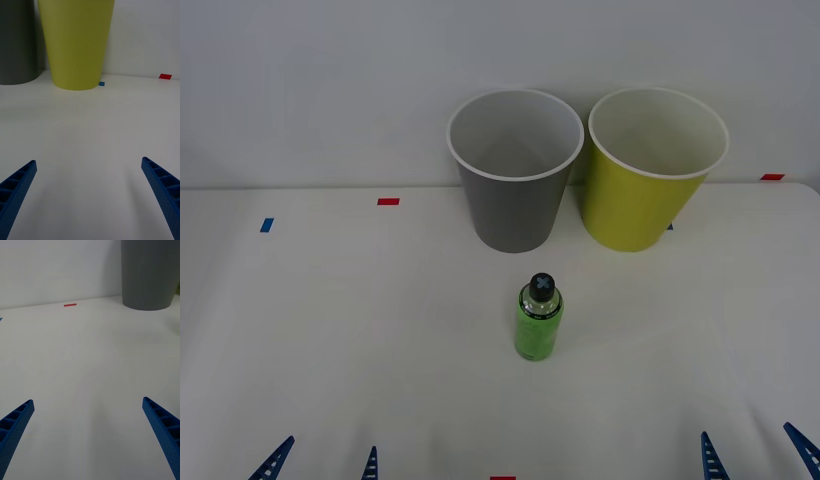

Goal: Put cans in the gray bin and PET bottles in the light green bin.

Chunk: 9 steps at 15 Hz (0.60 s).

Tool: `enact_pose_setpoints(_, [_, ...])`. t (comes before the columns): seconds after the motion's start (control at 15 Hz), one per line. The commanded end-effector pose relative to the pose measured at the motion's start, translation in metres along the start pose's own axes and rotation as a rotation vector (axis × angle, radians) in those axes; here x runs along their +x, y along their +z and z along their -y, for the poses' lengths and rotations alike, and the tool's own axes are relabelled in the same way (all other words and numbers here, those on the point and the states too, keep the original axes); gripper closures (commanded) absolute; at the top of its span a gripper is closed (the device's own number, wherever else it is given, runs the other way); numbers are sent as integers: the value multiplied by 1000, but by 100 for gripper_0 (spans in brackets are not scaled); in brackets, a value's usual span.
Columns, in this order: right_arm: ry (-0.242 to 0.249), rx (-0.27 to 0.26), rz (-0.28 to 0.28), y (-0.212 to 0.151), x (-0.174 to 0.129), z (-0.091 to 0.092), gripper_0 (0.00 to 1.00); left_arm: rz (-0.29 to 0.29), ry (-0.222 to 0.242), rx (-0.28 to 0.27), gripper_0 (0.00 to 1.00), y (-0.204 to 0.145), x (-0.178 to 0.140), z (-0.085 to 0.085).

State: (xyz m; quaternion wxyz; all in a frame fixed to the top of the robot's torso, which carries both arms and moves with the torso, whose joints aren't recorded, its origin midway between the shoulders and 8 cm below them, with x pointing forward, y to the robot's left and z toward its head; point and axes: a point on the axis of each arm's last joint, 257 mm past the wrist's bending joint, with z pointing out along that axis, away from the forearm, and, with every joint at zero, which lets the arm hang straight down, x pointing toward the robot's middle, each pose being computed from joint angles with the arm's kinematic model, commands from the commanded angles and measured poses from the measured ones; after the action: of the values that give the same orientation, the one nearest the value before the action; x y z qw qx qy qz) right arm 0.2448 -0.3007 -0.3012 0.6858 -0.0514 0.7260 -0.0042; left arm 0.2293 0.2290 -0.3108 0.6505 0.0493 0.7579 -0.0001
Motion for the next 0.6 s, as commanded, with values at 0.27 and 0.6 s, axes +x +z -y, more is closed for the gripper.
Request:
enact_pose_setpoints(0.27, [0,0,0,0,0,0,3,0,0,0,0,0,0,0])
enact_pose_setpoints(0.6, [0,0,0,0,0,0,3,0,0,0,0,0,0,0])
